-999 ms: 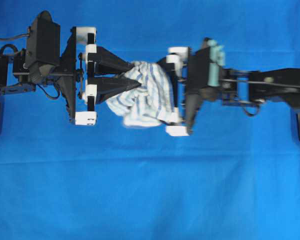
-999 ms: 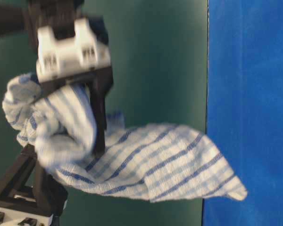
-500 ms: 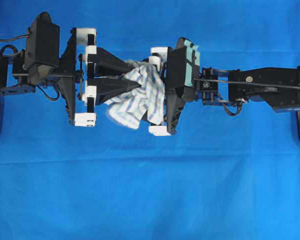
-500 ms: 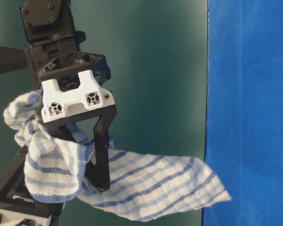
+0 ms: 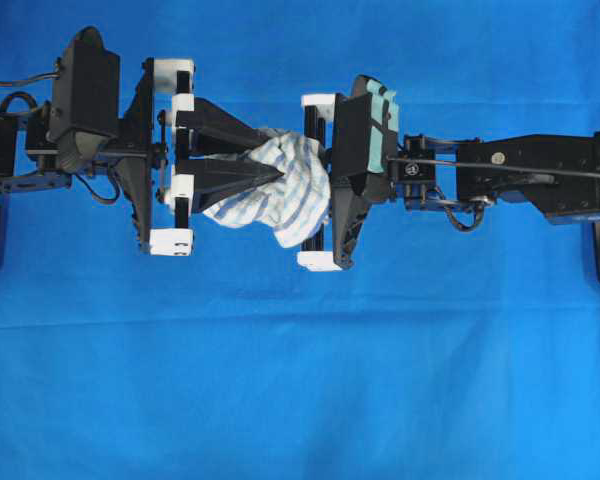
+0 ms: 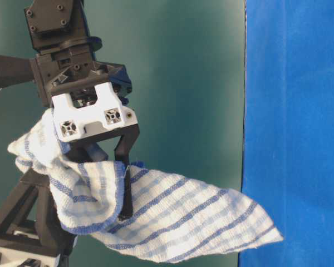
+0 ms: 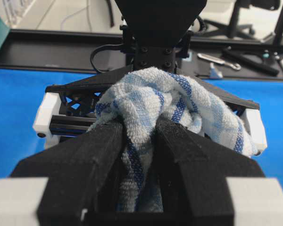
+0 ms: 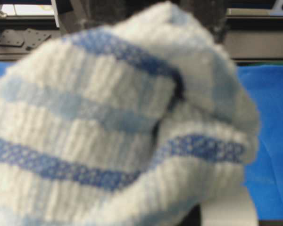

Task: Hand over the towel.
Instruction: 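Reach the right gripper to the towel and close on it, then open the left gripper and pull it back, releasing the towel, then lower the towel held in the right gripper toward the table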

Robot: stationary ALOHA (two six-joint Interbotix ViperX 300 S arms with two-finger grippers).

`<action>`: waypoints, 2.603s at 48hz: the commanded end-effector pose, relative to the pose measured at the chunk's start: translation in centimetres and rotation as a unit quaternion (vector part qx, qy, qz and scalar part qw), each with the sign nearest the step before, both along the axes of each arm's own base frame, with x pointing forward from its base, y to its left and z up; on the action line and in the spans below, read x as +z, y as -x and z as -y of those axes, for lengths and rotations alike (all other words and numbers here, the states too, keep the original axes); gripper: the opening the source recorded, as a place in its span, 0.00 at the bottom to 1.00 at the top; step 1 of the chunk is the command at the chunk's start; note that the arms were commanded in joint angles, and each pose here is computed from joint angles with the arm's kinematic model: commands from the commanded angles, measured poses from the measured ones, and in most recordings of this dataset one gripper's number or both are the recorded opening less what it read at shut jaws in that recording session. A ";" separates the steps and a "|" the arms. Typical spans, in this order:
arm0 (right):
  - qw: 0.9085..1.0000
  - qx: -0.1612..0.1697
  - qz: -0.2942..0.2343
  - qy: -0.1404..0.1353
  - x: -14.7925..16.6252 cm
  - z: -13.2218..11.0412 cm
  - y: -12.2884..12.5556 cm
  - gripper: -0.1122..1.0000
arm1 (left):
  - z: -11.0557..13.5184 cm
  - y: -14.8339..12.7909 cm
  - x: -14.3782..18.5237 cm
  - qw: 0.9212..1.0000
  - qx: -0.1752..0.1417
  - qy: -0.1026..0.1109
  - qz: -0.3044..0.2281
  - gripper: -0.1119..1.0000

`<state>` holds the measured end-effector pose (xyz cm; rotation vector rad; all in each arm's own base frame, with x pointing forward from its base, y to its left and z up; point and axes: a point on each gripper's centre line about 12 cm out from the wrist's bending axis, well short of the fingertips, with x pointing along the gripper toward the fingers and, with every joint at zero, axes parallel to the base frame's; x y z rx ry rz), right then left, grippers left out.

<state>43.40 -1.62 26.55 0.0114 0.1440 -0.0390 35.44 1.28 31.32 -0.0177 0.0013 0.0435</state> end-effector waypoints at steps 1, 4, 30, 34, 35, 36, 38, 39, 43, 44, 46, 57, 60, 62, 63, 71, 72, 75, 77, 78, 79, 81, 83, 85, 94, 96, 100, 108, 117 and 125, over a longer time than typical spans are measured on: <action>1.000 -0.002 0.021 0.001 1.5 0.1 -0.2 0.13 | 0.2 -0.2 1.5 1.000 -0.003 -0.001 0.020 0.24; 1.000 -0.002 0.021 0.000 1.5 0.1 -0.2 0.13 | 0.2 -0.2 1.5 1.000 -0.004 -0.003 0.020 0.24; 1.000 0.000 0.021 0.002 1.7 0.0 0.3 0.13 | 0.2 0.5 1.3 1.000 -0.003 0.003 0.019 0.45; 1.000 -0.001 0.021 0.002 1.7 0.1 0.5 0.13 | 0.3 1.0 1.2 1.000 -0.003 0.006 0.019 0.68; 1.000 -0.001 0.021 0.002 1.7 0.1 0.5 0.13 | 0.3 1.2 1.3 1.000 -0.004 0.007 0.019 0.73; 1.000 -0.001 0.021 0.002 1.7 0.1 0.6 0.13 | 0.3 1.4 1.3 1.000 -0.003 0.006 0.020 0.78; 1.000 -0.001 0.020 0.002 1.7 0.1 0.7 0.13 | 0.3 1.9 1.4 1.000 -0.004 0.006 0.023 0.87; 1.000 0.000 0.020 0.002 1.7 0.0 0.8 0.13 | 0.3 2.2 1.4 1.000 -0.003 0.006 0.023 0.90; 1.000 -0.001 0.020 0.002 1.7 0.1 1.1 0.13 | 0.3 3.6 1.6 0.999 -0.004 0.005 0.032 0.95; 1.000 -0.001 0.020 0.002 1.7 0.1 1.2 0.13 | 0.3 3.9 1.6 0.999 -0.004 0.006 0.032 0.95; 1.000 0.000 0.020 0.002 1.8 0.0 1.4 0.13 | 0.4 4.8 1.7 0.999 -0.004 0.006 0.037 0.95; 1.000 0.000 0.022 0.002 2.1 -0.1 3.0 0.13 | 0.5 9.6 2.7 0.999 -0.005 0.001 0.048 0.95; 1.000 -0.001 0.022 0.002 2.1 0.0 3.6 0.13 | 0.5 10.6 2.7 0.999 -0.005 0.002 0.050 0.95; 1.000 0.000 0.021 0.002 2.0 -0.1 3.9 0.13 | 0.6 11.1 2.8 0.999 -0.005 0.001 0.051 0.95; 1.000 -0.001 0.021 0.002 2.0 0.0 4.2 0.13 | 0.6 11.3 2.7 0.999 -0.005 0.001 0.051 0.95; 1.000 -0.001 0.021 -0.003 1.9 -0.1 5.6 0.13 | 0.6 12.2 2.4 0.999 -0.005 0.001 0.053 0.95; 1.000 0.000 0.021 -0.003 1.9 -0.2 5.7 0.13 | 0.6 12.2 2.4 0.999 -0.005 0.001 0.053 0.95; 1.000 0.000 0.022 -0.003 1.9 -0.2 5.7 0.13 | 0.6 12.1 2.3 0.999 -0.005 0.001 0.051 0.95; 1.000 0.000 0.022 -0.003 1.9 -0.2 5.7 0.13 | 0.6 12.1 2.3 0.999 -0.005 0.001 0.052 0.95; 1.000 -0.001 0.022 -0.003 1.9 -0.2 5.7 0.13 | 0.6 12.1 2.3 0.999 -0.005 0.001 0.051 0.95; 1.000 0.000 0.022 -0.003 1.9 -0.2 5.7 0.13 | 0.6 12.1 2.3 0.999 -0.005 0.001 0.052 0.95; 1.000 -0.001 0.021 -0.003 1.9 -0.2 5.7 0.13 | 0.6 12.0 2.2 0.999 -0.005 0.001 0.051 0.95; 1.000 -0.002 0.019 -0.004 1.9 -0.1 5.6 0.13 | 0.6 12.0 2.2 0.999 -0.005 0.001 0.051 0.95; 1.000 -0.002 0.014 -0.005 1.8 -0.1 5.5 0.13 | 0.6 12.0 2.2 0.999 -0.005 0.001 0.051 0.95; 0.997 -0.003 -0.074 -0.008 -0.3 0.0 4.2 0.13 | 0.6 12.0 2.3 0.999 -0.005 0.001 0.053 0.95; 0.995 -0.003 -0.098 -0.010 -0.9 0.0 3.7 0.13 | 0.6 12.0 2.3 0.999 -0.005 0.000 0.054 0.95; 0.989 -0.004 -0.146 -0.012 -2.4 0.1 2.6 0.13 | 0.6 11.9 2.1 0.999 -0.005 0.001 0.051 0.95; 0.974 -0.012 -0.228 -0.017 -6.4 0.8 1.1 0.13 | 0.6 11.8 2.0 0.999 -0.005 0.001 0.049 0.95; 0.956 -0.015 -0.292 -0.027 -11.5 0.9 0.1 0.13 | 0.6 11.7 1.9 0.999 -0.005 0.001 0.048 0.95; 0.944 -0.031 -0.323 -0.055 -14.4 1.2 0.0 0.13 | 0.6 11.6 1.8 0.999 -0.005 0.001 0.045 0.95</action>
